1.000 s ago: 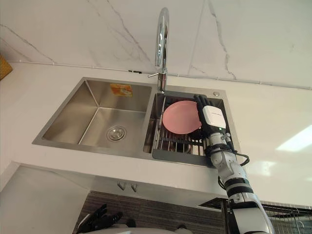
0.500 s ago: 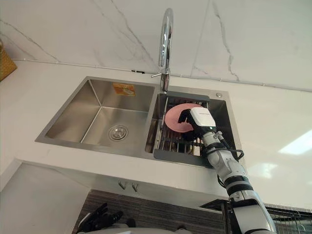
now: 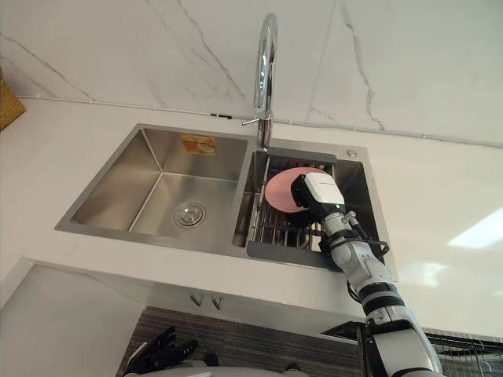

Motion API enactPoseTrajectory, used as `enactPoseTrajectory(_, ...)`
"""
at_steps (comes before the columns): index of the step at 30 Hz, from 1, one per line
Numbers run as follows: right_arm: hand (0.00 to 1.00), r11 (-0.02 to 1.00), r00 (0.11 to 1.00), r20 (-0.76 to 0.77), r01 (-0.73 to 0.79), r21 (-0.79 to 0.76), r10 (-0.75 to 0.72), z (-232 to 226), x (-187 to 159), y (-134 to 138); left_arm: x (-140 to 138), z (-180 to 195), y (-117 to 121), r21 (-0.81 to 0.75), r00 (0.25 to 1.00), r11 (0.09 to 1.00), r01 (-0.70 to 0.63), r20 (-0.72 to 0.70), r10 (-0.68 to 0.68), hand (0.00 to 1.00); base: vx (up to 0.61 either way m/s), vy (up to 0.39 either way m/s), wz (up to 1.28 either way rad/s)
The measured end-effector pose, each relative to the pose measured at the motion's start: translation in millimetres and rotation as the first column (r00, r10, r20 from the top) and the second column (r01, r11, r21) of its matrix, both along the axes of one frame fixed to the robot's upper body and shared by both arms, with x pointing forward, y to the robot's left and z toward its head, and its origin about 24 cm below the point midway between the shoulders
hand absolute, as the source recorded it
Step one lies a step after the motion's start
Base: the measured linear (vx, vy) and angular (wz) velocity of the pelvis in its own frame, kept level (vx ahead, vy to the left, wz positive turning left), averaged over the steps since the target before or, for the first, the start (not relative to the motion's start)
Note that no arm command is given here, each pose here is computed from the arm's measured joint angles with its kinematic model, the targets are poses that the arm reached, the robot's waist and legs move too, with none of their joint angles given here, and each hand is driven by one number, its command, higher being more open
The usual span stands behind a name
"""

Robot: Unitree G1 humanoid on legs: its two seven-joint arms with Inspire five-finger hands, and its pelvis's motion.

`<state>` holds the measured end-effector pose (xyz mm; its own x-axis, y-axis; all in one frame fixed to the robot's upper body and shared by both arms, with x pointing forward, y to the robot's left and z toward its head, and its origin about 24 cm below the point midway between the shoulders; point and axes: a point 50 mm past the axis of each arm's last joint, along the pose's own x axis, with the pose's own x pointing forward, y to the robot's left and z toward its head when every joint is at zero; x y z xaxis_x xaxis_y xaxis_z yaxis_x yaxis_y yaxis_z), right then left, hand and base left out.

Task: Walk over to the sink, pick up the cup, carry it to the dishwasher, place the cup inside the dishwasher, then close the dishwasher door

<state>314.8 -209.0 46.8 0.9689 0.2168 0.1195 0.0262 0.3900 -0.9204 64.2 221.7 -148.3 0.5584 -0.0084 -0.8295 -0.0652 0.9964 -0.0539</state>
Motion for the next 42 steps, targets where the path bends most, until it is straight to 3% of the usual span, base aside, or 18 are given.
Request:
enactPoseTrajectory(25, 0.00, 0.990, 0.953, 0.279, -0.134, 0.049, 0.115, 57.8, -14.3, 22.9, -5.3, -0.3, -0.3, -0.025, 1.000, 1.000, -0.010, -0.002, 0.010, 1.00, -0.02, -0.009, -0.16)
enactPoseTrajectory(42, 0.00, 0.983, 0.950, 0.273, -0.173, 0.058, 0.151, 59.6, -20.5, 23.2, -6.5, -0.9, -1.9, -0.027, 1.000, 1.000, -0.013, 0.003, 0.013, 1.00, -0.02, -0.012, -0.01)
